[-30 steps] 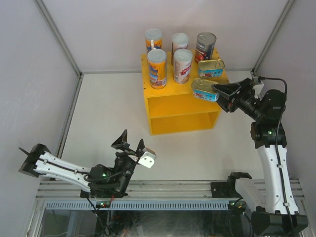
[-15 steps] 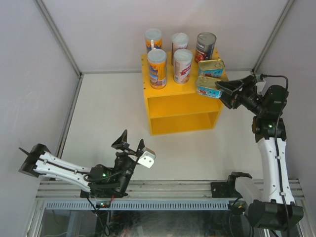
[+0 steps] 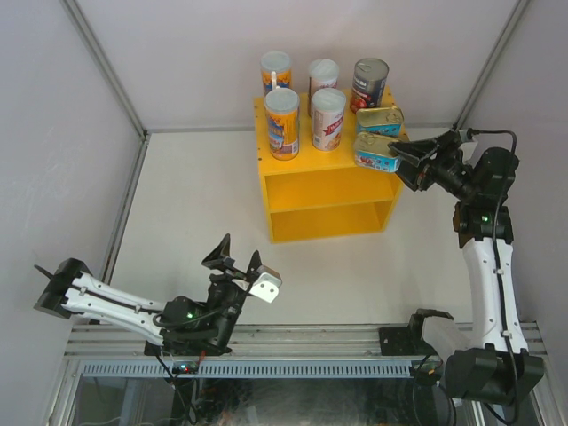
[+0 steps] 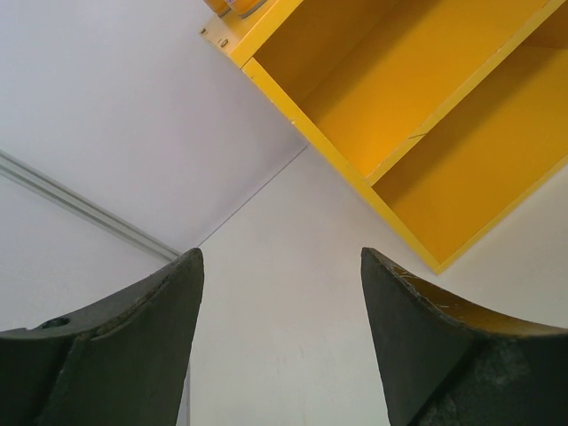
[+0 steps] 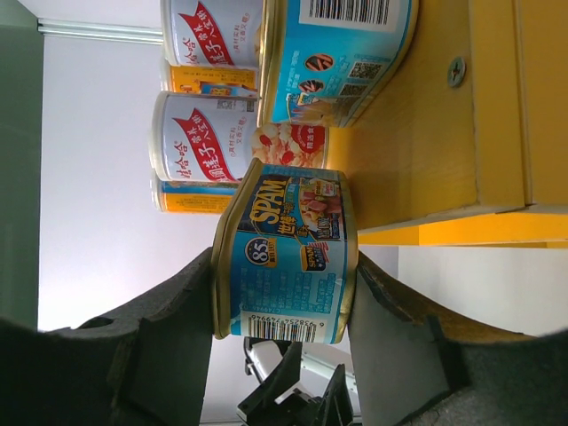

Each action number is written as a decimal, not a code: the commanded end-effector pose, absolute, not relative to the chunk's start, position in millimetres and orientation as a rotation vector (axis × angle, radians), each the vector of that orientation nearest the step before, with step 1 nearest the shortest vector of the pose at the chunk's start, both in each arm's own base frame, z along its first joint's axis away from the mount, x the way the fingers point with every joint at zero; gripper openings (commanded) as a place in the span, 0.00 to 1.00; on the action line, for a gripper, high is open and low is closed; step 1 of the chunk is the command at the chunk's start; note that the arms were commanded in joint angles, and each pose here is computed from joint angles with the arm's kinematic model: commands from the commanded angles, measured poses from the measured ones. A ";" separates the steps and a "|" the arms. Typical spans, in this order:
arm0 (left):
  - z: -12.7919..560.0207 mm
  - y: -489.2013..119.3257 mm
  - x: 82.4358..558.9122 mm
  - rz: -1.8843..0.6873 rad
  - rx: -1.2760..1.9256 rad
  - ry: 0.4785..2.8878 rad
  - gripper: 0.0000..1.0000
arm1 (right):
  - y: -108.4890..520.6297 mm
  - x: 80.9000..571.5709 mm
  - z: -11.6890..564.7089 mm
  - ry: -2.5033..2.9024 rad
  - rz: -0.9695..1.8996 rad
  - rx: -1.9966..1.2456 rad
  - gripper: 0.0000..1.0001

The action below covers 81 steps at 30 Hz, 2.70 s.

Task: Place and organize the canned foods onto the counter
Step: Place the canned food on the counter.

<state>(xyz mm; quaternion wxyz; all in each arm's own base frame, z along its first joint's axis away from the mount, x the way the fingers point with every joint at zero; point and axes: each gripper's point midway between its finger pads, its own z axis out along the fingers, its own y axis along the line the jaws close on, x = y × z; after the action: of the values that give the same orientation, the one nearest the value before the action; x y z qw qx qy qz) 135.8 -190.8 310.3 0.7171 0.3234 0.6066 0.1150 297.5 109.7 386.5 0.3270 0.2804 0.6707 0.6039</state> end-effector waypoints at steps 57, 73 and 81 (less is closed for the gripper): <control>330.1 -192.2 132.2 0.111 0.584 1.405 0.75 | 81.3 319.7 379.9 1.847 1.380 0.703 0.59; 331.1 -197.5 126.7 0.096 0.593 1.411 0.75 | 79.8 309.7 382.4 1.857 1.323 0.681 0.67; 331.9 -200.0 123.4 0.080 0.602 1.406 0.75 | 75.1 305.2 381.5 1.864 1.280 0.694 0.67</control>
<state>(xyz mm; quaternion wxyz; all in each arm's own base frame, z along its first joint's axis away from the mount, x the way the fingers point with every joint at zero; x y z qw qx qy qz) 125.5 -199.8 312.3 0.7161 0.3112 0.6193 0.0829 310.2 79.2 363.5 0.3391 0.2900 0.7307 0.5167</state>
